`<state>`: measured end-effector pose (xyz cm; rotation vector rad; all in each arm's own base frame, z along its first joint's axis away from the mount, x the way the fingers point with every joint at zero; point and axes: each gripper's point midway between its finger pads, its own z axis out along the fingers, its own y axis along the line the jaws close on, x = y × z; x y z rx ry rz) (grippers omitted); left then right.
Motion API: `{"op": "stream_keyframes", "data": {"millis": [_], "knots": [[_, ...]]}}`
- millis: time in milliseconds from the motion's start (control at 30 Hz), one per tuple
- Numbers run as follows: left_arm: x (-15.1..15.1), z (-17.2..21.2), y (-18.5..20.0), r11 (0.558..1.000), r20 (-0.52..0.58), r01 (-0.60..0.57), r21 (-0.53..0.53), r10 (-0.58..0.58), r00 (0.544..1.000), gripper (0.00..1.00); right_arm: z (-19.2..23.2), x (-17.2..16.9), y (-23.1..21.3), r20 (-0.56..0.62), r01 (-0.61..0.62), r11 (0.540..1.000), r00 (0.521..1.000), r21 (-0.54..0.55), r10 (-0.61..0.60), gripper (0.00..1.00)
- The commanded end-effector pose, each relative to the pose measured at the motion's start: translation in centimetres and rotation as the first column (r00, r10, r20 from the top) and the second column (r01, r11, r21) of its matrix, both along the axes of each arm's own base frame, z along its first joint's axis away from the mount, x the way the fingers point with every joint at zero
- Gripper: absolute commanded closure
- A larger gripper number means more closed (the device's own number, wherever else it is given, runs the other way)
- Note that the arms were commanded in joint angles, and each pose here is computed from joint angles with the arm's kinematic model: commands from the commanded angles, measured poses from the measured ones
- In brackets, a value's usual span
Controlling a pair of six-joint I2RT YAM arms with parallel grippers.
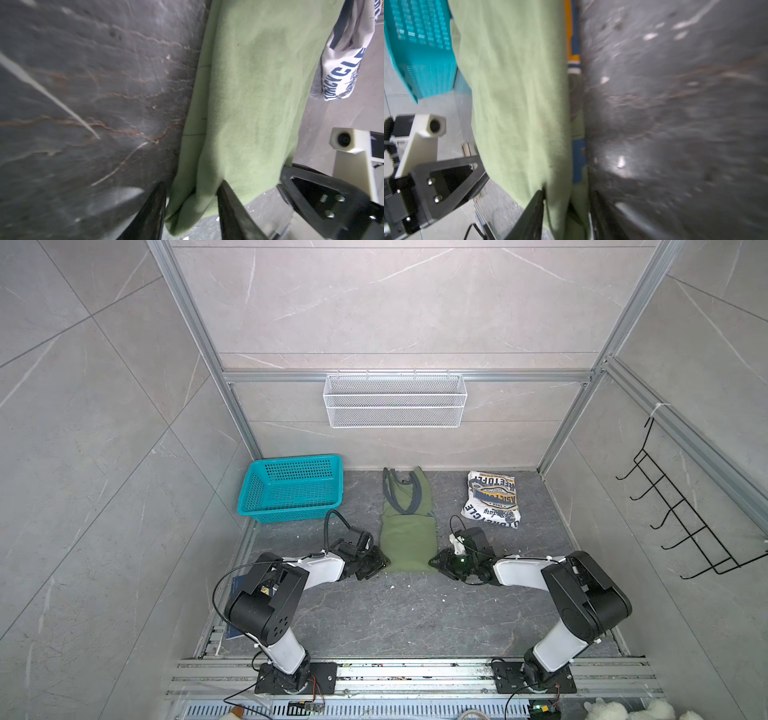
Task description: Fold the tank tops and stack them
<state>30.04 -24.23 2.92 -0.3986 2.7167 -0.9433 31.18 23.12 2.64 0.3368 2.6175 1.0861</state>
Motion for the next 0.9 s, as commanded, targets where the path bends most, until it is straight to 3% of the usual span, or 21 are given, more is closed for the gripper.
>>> {"op": "stream_keyframes", "data": {"millis": [0,200,300,600,733,867], "knots": [[-1.1,-0.7,-0.4,1.000,-0.044,0.011,0.009,-0.011,0.999,0.67,-2.0,-1.7,-0.1,-0.077,0.006,1.000,0.997,-0.017,-0.007,0.70],[-1.6,0.5,-0.8,0.999,-0.028,0.024,0.026,-0.024,0.999,0.88,-0.4,-2.3,-0.3,-0.053,-0.006,0.999,0.999,-0.047,0.003,0.93],[-2.6,1.4,-0.9,0.997,-0.022,0.036,0.061,-0.035,0.999,0.95,0.9,-3.1,-0.7,-0.037,-0.002,0.998,0.999,-0.062,-0.001,0.99],[-8.7,4.0,1.1,0.992,-0.002,-0.010,0.125,0.010,1.000,1.00,4.2,-9.2,-4.2,-0.022,-0.015,0.988,1.000,-0.151,0.012,1.00],[-11.0,5.7,1.2,0.995,0.017,-0.048,0.089,0.047,0.999,1.00,6.7,-11.4,-5.4,0.002,-0.003,0.991,1.000,-0.135,0.004,1.00],[-11.0,9.5,0.9,0.996,0.096,-0.080,0.042,0.075,0.993,1.00,10.4,-11.7,-6.3,0.082,0.030,0.992,0.996,-0.125,-0.020,1.00]]}}
